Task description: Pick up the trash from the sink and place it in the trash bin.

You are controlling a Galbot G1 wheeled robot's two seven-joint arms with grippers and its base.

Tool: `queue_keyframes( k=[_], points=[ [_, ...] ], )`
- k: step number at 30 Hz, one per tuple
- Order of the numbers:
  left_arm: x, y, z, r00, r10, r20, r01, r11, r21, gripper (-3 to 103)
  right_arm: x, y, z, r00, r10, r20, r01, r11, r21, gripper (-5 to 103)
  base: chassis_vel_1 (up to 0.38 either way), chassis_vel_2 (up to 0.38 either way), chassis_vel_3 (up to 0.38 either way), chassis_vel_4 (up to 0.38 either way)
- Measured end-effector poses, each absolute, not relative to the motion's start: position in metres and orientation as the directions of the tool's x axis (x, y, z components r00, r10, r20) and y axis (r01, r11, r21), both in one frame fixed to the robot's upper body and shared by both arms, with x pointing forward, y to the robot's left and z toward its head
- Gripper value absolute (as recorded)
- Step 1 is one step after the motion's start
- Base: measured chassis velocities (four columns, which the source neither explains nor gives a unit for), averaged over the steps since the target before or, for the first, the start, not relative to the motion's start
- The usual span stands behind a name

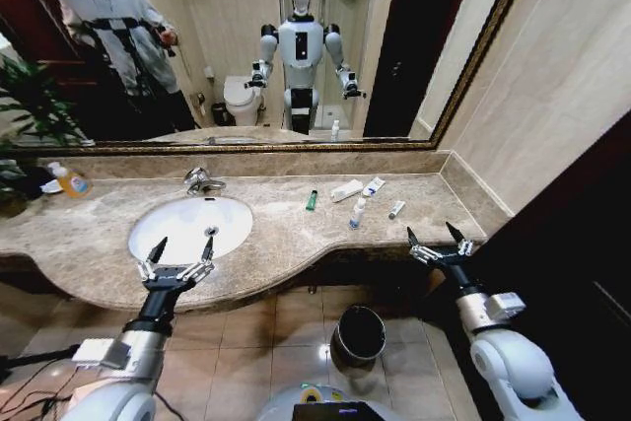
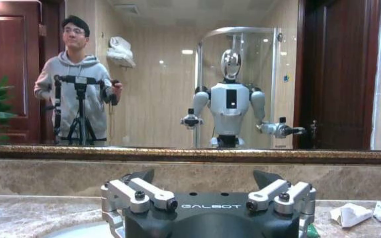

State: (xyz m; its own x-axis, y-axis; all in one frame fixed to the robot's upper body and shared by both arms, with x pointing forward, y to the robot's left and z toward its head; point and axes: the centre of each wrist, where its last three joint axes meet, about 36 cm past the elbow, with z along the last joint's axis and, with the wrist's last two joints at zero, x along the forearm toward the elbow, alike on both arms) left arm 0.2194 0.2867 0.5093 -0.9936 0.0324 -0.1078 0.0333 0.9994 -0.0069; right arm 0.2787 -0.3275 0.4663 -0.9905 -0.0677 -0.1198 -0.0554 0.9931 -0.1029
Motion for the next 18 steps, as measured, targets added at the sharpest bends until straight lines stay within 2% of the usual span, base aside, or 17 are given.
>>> queue_keyframes(
  k=[11,18],
  points=[
    [0.219,0.287,0.509,-0.994,0.032,-0.108,0.033,0.999,-0.007,100,0.268,-0.333,0.477,-0.989,-0.064,-0.129,-0.054,0.995,-0.082,100,0.0,0.0,0.0,0.0],
    [0.219,0.287,0.509,-0.994,0.032,-0.108,0.033,0.999,-0.007,100,0.266,-0.317,0.477,-0.988,-0.09,-0.128,-0.08,0.994,-0.076,100,0.0,0.0,0.0,0.0]
  ],
)
